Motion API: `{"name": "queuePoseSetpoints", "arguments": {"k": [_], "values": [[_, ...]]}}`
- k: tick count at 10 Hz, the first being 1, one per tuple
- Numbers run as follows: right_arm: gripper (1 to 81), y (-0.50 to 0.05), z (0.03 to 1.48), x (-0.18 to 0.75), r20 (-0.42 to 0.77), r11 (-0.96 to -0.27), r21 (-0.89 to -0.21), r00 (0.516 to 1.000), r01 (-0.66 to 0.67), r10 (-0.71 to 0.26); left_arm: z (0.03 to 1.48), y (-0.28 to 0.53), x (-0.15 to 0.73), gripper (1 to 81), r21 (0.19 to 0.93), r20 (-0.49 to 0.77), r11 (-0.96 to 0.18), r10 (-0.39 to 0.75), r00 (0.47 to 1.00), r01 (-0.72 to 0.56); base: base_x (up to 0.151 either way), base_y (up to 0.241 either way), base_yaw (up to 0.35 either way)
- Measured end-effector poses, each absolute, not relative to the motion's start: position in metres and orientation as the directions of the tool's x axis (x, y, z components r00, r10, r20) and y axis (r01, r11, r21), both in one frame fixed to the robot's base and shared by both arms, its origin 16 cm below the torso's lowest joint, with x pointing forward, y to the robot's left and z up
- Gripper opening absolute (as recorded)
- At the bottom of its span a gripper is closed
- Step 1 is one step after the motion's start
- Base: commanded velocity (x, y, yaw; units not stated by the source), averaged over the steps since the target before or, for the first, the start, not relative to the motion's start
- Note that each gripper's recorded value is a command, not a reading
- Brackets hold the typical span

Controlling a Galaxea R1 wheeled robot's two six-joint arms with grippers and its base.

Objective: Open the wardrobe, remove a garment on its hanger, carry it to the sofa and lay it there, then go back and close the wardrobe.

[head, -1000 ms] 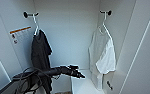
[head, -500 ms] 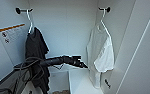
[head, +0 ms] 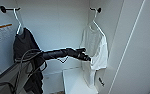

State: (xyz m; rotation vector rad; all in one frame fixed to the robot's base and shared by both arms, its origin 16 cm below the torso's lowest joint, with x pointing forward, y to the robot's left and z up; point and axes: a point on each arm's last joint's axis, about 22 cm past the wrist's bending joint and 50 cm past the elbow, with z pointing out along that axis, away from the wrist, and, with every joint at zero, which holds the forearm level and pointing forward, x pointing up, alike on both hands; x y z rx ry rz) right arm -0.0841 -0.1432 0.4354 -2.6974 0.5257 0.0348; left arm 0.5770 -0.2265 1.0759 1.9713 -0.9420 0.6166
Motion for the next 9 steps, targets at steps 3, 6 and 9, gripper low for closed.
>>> {"name": "queuePoseSetpoints", "arguments": {"k": [3, 6, 9], "values": [[81.1, -0.141, 0.435, -0.082, -0.096, -0.852, -0.374, 0.929, -0.366, -0.357, 1.14, -0.227, 0.6, 81.1, 0.5, 0.729, -0.39, -0.292, 0.619, -0.773, 0.0, 0.0, 0.0], [81.1, -0.135, 0.436, -0.081, -0.097, -0.849, -0.38, 0.929, -0.366, -0.357, 1.184, -0.232, 0.612, 81.1, 0.553, 0.738, -0.387, -0.183, 0.65, -0.737, 0.0, 0.0, 0.0], [81.1, -0.135, 0.436, -0.08, -0.096, -0.849, -0.381, 0.929, -0.365, -0.357, 1.195, -0.22, 0.625, 81.1, 0.576, 0.732, -0.4, -0.136, 0.667, -0.713, 0.0, 0.0, 0.0]]}}
